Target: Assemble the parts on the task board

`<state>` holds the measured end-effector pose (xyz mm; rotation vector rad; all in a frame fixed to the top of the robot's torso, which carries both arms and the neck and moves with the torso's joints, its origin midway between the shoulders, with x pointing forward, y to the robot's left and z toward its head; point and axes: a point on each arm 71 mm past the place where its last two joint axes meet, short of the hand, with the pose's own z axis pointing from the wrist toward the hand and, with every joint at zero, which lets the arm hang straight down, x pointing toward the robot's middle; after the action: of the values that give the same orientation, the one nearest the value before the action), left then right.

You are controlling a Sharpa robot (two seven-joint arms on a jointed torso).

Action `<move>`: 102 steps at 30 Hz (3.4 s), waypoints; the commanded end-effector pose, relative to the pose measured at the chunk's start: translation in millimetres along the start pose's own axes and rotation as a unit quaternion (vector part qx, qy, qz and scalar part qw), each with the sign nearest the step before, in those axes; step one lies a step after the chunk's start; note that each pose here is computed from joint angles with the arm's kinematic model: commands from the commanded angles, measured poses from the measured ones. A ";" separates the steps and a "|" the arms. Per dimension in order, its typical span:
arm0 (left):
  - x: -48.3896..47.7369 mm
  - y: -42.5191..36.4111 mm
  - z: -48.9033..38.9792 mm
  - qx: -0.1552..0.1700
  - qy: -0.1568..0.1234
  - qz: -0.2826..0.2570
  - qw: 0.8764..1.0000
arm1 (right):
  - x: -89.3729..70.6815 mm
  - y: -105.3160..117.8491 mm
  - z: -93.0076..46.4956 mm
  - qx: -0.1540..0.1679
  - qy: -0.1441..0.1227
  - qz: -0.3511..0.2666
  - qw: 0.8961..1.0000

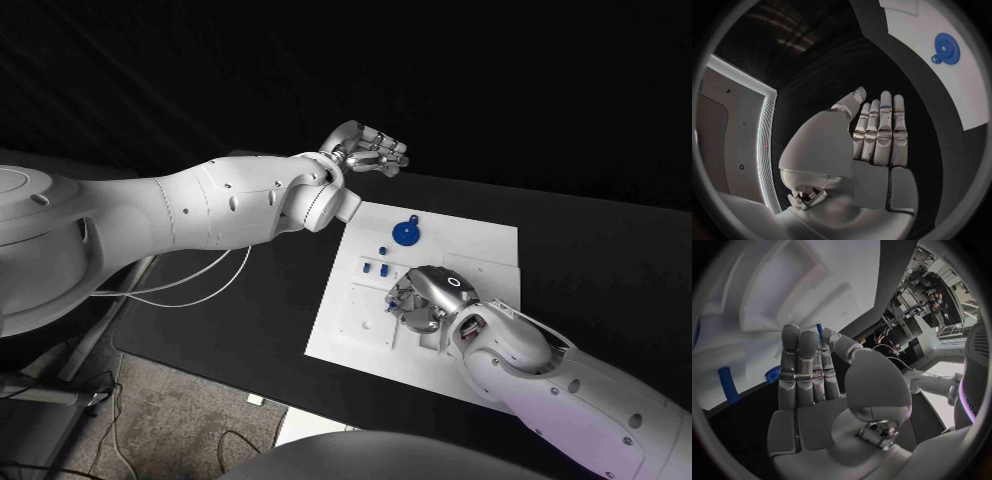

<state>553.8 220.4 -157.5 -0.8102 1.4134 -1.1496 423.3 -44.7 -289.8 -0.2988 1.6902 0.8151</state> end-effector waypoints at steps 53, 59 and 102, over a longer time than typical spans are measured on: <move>4.2 -2.7 0.3 -0.001 0.010 -0.004 1.000 | 30.5 2.2 0.7 0.006 0.037 -0.034 0.999; 2.6 -2.1 0.0 -0.003 0.009 -0.004 1.000 | 26.0 1.2 -2.0 0.007 0.014 -0.021 1.000; -13.9 5.0 -0.3 -0.010 -0.006 0.002 1.000 | -112.7 -74.2 -48.3 0.100 -0.003 -0.059 0.993</move>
<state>556.8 236.6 -159.0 -0.8334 1.4143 -1.1086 462.9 -154.0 -201.9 -0.2086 1.6511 0.6039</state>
